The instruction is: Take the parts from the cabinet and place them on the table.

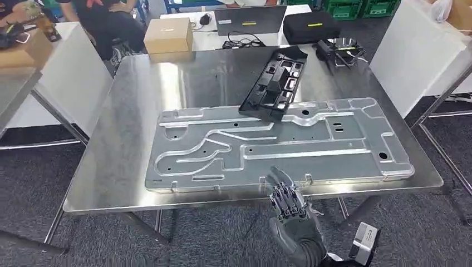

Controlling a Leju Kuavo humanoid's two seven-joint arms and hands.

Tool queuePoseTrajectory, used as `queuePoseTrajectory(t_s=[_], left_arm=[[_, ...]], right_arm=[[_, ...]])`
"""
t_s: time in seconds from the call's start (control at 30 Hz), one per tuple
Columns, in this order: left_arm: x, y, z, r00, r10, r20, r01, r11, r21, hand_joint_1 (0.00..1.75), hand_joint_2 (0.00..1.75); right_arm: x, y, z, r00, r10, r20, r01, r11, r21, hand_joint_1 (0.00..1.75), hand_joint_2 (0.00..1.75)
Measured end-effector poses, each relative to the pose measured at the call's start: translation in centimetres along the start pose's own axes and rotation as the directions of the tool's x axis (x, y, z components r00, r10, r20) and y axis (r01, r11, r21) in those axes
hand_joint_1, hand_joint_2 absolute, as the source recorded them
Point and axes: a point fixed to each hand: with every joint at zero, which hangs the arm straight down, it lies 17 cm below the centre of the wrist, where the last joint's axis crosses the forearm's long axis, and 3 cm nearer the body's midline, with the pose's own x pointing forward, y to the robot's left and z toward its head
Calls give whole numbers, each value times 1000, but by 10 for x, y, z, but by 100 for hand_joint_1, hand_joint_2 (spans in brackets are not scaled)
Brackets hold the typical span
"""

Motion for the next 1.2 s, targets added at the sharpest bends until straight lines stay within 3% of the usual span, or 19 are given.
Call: queuePoseTrajectory(t_s=[0.67,0.7,1.2], left_arm=[[6,8,-3,1000,-12,11,12,1000,14,0,0],[5,8,-2,1000,-12,10,12,1000,14,0,0],[4,9,-2,1000,-19,15,19,1000,23,0,0]], right_arm=[[-20,-2,7,999,-38,-39,37,999,-6,0,175],[-21,-2,8,998,-43,-43,43,999,-9,0,0],[-30,-4,10,988,-135,-74,133,991,-31,0,0]])
